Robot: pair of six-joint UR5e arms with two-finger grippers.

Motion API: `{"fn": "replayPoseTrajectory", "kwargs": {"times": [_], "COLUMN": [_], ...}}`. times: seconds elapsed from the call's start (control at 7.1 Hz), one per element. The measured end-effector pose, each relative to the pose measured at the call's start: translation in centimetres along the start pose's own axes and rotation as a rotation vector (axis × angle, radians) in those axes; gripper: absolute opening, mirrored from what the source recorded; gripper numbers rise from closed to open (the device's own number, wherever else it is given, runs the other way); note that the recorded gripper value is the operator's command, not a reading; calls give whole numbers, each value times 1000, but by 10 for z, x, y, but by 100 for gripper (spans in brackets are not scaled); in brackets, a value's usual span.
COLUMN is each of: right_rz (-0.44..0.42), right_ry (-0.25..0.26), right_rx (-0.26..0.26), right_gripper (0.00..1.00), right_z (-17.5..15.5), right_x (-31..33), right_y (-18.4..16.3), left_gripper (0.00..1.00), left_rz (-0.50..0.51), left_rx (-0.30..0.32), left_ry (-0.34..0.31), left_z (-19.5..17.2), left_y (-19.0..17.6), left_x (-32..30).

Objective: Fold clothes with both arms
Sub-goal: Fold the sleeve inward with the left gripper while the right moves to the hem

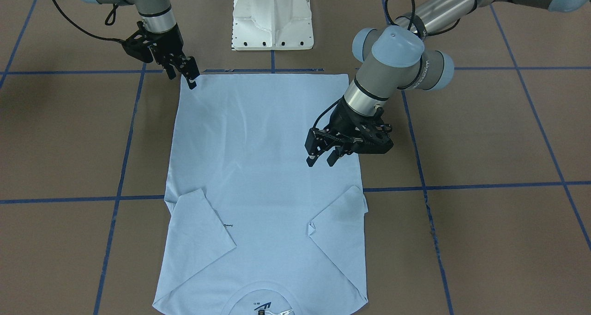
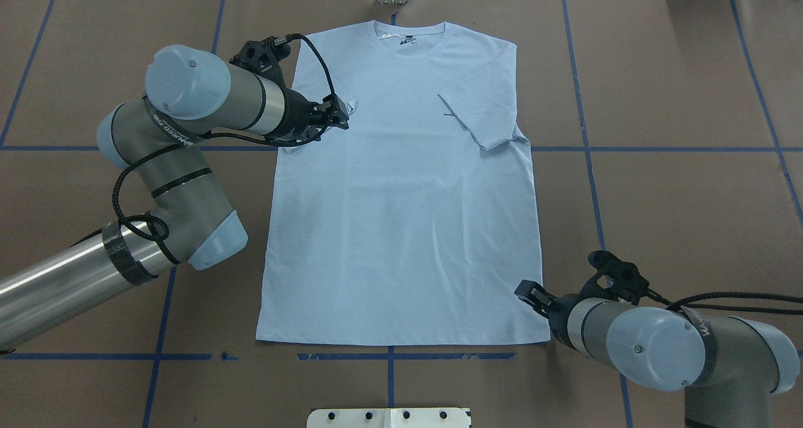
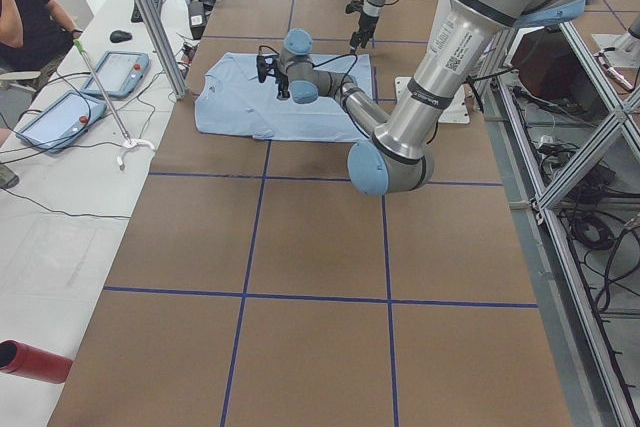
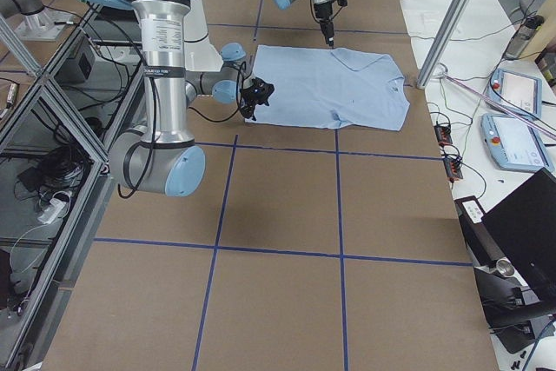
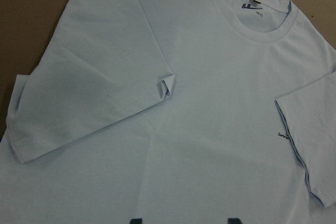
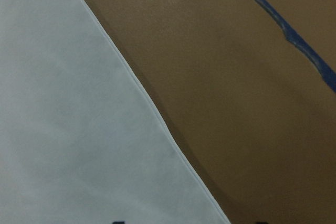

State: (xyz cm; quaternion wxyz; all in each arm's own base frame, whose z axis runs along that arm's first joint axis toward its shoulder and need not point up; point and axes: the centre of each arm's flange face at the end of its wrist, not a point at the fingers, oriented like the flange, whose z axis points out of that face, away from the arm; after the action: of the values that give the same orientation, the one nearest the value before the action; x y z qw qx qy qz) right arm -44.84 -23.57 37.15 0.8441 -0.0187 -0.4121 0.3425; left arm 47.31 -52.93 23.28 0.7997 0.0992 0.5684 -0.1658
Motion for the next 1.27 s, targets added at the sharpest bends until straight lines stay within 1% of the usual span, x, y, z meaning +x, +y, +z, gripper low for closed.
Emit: {"fn": "replayPoseTrajectory", "kwargs": {"times": [0.28,0.42,0.7,1.27], "right_rz": [35,36,30,-1], "right_ry": [23,36,50,80], "right_rx": [-2,-5,-16,-37], "right_gripper": [77,62,1,0], "right_z": [6,10,13,13], "right_x": [8,12,16,29], "right_y": [9,14,21,38], "left_gripper": [63,63,63,63], "left_rz": [4,4,6,8], "left_rx": [27,33,39,38], "left_ry": [7,7,5,0], "left_z": [-3,-3,-2,3], "left_y": [1,0,2,9], "left_x": [4,4,3,3]}}
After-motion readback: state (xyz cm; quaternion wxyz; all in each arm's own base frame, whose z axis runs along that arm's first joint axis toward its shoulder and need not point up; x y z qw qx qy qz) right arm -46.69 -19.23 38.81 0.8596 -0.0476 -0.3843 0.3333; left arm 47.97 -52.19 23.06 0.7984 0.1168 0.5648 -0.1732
